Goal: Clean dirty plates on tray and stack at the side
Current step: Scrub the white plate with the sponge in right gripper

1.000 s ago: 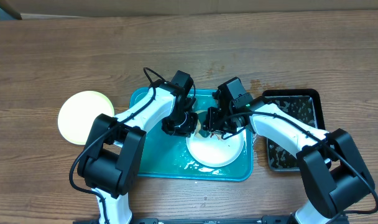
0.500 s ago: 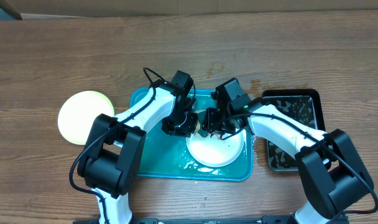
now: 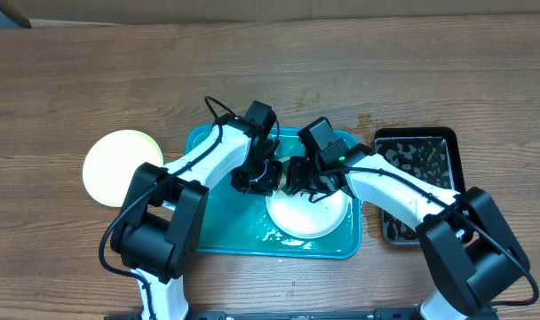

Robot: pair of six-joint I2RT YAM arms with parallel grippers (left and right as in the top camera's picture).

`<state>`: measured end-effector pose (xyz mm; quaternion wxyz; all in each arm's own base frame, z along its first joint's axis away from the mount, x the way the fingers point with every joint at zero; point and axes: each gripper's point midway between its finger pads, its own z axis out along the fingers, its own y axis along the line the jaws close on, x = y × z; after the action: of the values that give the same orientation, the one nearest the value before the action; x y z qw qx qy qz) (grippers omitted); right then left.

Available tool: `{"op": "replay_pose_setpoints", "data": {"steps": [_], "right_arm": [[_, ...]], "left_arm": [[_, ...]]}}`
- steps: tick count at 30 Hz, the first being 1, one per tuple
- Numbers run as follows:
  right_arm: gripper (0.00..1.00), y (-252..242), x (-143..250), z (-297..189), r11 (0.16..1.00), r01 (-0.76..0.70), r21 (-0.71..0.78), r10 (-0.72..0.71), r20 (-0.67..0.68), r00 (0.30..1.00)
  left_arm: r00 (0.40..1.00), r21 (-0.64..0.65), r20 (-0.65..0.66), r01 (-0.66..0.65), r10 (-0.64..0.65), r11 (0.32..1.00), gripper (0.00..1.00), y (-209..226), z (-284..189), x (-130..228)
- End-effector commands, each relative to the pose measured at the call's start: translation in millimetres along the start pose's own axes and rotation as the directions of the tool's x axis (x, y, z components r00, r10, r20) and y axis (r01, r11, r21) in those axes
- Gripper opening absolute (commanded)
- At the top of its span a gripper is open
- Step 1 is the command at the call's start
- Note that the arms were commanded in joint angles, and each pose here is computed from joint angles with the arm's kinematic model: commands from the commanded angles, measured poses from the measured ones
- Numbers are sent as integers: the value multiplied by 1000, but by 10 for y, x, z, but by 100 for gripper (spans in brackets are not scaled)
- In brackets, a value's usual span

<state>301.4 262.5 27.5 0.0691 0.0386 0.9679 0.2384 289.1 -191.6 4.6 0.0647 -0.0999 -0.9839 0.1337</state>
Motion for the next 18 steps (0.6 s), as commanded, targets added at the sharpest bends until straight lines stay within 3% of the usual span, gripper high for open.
{"op": "replay_pose_setpoints", "data": {"steps": [1,9,14,18], "right_arm": [[4,-107,0,90,999,-31,39,31,4,1000],[4,-251,117,311,995,-52,88,56,-46,997],[4,-760,200,246,912,-262,316,269,20,963],[4,-1012,261,135,864,-300,405,318,22,948]], "left_arm": [[1000,-41,3,7,-7,999,4,56,13,1],[1000,-41,4,7,-7,999,4,56,13,0],[1000,-44,-6,10,-10,999,4,62,12,25],[1000,-50,-10,19,-20,999,4,75,11,37]]}}
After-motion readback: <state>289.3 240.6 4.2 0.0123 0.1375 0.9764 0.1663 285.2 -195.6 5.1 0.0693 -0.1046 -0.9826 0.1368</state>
